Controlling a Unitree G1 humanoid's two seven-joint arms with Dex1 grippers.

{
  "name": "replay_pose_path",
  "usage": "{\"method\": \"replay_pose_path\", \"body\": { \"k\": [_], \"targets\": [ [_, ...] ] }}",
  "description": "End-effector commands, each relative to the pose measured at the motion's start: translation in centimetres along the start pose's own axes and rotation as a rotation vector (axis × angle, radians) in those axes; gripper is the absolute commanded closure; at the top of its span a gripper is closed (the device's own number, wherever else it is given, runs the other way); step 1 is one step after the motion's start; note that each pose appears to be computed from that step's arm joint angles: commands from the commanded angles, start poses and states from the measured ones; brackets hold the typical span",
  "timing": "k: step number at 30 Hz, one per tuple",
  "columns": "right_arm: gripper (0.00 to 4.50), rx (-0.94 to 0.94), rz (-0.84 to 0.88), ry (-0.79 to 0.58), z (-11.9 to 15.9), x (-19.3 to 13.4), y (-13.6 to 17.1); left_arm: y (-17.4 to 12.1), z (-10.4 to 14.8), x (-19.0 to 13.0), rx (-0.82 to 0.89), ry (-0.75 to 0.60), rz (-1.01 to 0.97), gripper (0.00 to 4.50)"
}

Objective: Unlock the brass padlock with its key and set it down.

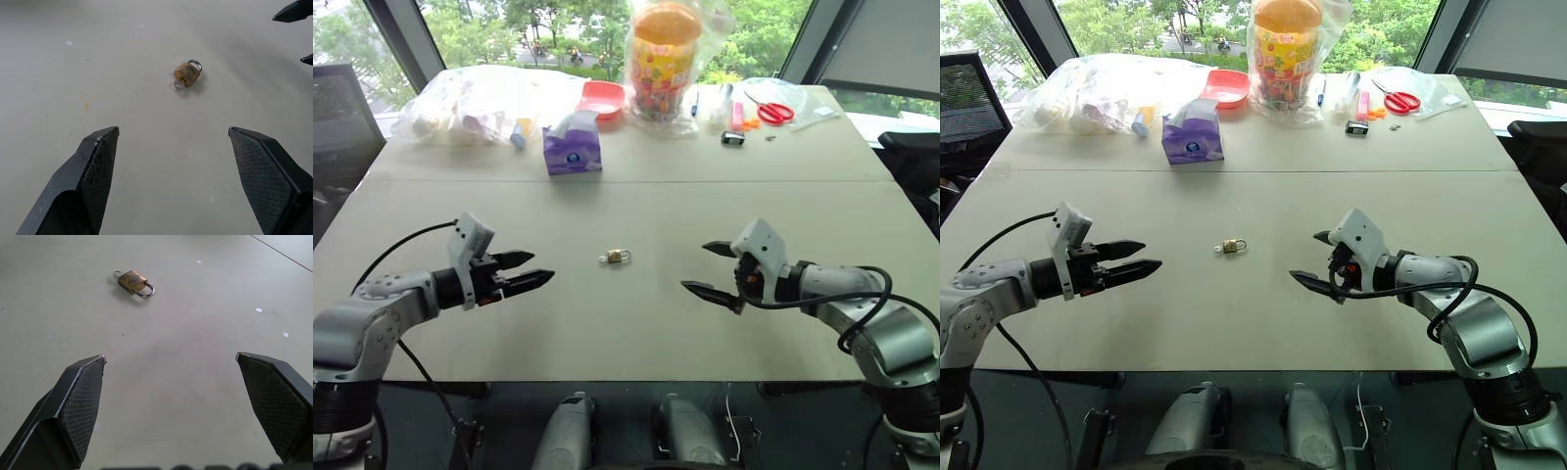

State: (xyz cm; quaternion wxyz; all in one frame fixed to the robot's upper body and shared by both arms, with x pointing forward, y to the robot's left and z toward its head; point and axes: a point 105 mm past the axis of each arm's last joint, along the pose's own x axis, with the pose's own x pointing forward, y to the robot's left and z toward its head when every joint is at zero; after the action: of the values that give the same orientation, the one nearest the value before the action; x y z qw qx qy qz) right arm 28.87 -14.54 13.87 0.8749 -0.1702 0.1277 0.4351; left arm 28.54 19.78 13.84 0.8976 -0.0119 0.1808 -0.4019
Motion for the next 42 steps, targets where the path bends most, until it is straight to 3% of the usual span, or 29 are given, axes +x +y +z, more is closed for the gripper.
{"method": "replay_pose_path", "body": {
  "k": [1, 6, 9, 14, 19, 27, 31, 36, 42],
  "targets": [
    [0.00, -0.044, 0.008, -0.019, 1.1, 0.5, -0.4, 0.7, 2.0, -0.3, 0.098, -0.020, 0.008, 0.78],
    [0.00, -0.065, 0.125, -0.052, 3.2, 3.1, 0.1, 0.5, 2.1, -1.4, 0.227, 0.125, -0.099, 0.78],
    [0.00, -0.112, 0.222, -0.032, 4.0, 6.7, 0.8, 0.3, 2.2, -2.2, 0.288, 0.237, -0.179, 0.78],
    [0.00, -0.181, 0.338, -0.009, 4.5, 10.7, 1.5, 0.9, 2.6, -1.8, 0.314, 0.240, -0.175, 0.78],
    [0.00, -0.242, 0.399, 0.061, 3.2, 14.0, 2.0, -0.1, 1.8, -1.4, 0.289, 0.216, -0.180, 0.78],
    [0.00, -0.267, 0.427, 0.152, 2.2, 16.3, 1.5, -0.9, 0.8, -1.2, 0.243, 0.179, -0.156, 0.78],
    [1.21, -0.329, 0.466, 0.202, 1.5, 16.4, 1.8, -1.2, 0.3, -1.2, 0.227, 0.171, -0.145, 0.73],
    [3.78, -0.376, 0.453, 0.281, 0.6, 16.1, 1.1, -1.4, 0.2, -1.1, 0.213, 0.156, -0.137, 0.73],
    [3.79, -0.442, 0.375, 0.231, 2.1, 16.0, 0.2, -1.3, 1.1, 0.2, 0.193, 0.092, -0.151, 0.73]
  ]
}}
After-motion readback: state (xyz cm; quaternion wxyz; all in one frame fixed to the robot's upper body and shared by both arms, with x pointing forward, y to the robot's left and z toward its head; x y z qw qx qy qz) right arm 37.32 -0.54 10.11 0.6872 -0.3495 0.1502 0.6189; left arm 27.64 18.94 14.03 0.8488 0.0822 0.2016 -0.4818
